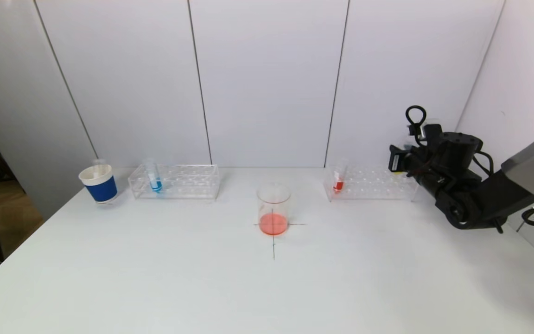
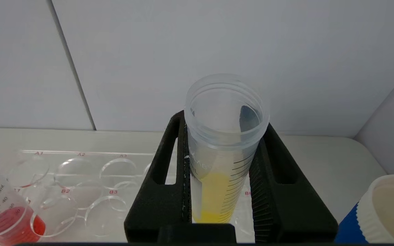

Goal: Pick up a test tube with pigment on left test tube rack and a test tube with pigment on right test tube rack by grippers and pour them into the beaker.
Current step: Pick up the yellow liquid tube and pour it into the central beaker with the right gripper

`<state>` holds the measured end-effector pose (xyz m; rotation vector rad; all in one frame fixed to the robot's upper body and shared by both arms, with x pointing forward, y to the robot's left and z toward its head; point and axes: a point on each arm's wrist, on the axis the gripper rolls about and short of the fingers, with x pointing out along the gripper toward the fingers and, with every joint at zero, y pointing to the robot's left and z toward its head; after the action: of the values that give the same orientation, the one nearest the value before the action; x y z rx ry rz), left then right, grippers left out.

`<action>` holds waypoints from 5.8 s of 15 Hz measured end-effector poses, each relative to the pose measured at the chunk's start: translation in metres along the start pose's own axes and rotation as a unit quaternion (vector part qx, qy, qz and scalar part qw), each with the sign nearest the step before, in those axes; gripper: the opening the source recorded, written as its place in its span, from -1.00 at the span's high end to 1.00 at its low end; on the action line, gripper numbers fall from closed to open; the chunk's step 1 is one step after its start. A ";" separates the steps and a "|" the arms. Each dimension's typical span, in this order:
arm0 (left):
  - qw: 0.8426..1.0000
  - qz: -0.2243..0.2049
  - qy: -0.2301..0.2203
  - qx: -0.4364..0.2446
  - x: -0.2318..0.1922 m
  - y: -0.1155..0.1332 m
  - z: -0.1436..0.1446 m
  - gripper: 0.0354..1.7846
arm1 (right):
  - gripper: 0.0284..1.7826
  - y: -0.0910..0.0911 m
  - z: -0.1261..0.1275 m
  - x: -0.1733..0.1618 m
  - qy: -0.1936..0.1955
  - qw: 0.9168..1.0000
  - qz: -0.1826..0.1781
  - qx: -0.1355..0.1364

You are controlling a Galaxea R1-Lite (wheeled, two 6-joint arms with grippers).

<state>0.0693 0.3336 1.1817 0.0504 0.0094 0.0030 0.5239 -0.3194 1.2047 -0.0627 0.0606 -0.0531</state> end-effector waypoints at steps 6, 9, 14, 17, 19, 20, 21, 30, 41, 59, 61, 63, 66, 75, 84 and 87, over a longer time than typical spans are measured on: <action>1.000 0.000 0.000 0.000 0.000 0.000 0.000 -0.98 | 0.42 -0.005 0.049 -0.008 -0.003 1.000 -0.001 -0.003; 1.000 0.000 0.000 0.000 0.000 0.000 0.000 -0.98 | 0.42 -0.003 0.085 -0.014 0.017 1.000 0.005 -0.010; 1.000 0.000 0.000 0.000 0.000 0.000 0.000 -0.98 | 0.42 0.017 0.147 -0.023 0.042 0.998 0.038 -0.022; 1.000 0.000 0.000 0.000 0.000 0.000 0.000 -0.98 | 0.42 0.041 0.174 -0.035 0.006 0.991 0.109 -0.075; 1.000 0.000 0.000 0.000 0.000 0.000 0.000 -0.98 | 0.42 0.065 0.189 -0.042 -0.026 0.982 0.154 -0.104; 1.000 0.000 0.000 0.000 0.000 0.000 0.000 -0.98 | 0.42 0.077 0.195 -0.046 -0.038 0.978 0.170 -0.115; 1.000 0.000 0.000 0.000 0.000 0.000 0.000 -0.98 | 0.42 0.092 0.202 -0.050 -0.047 0.973 0.189 -0.123; 1.000 0.000 0.000 0.000 0.000 0.000 0.000 -0.98 | 0.42 0.161 0.170 -0.017 -0.121 0.874 0.434 -0.184; 1.000 0.000 0.000 0.000 0.000 0.000 0.000 -0.98 | 0.42 0.174 0.051 0.044 -0.207 0.750 0.532 -0.334; 1.000 0.000 0.000 0.000 0.000 0.000 0.000 -0.98 | 0.42 0.191 0.009 0.049 -0.359 0.671 0.452 -0.466; 1.000 0.000 0.000 0.000 0.000 0.000 0.000 -0.98 | 0.42 0.190 0.002 0.043 -0.360 0.669 0.452 -0.466; 1.000 0.000 0.000 0.000 0.000 0.000 0.000 -0.98 | 0.42 0.190 0.000 0.035 -0.367 0.667 0.450 -0.467; 1.000 0.000 0.000 0.000 0.000 0.000 0.000 -0.98 | 0.42 0.190 0.002 0.026 -0.381 0.657 0.443 -0.477; 1.000 0.000 0.000 0.000 0.000 0.000 0.000 -0.98 | 0.42 0.188 0.014 0.019 -0.411 0.623 0.414 -0.521; 1.000 0.000 0.000 0.000 0.000 0.000 0.000 -0.98 | 0.42 0.187 0.018 0.019 -0.418 0.602 0.376 -0.567; 1.000 0.000 0.000 0.000 0.000 0.000 0.000 -0.98 | 0.42 0.186 0.020 0.020 -0.417 0.597 0.356 -0.585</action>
<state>0.0693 0.3336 1.1817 0.0500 0.0099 0.0025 0.5542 -0.1335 1.2117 -1.3986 -0.8620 0.8596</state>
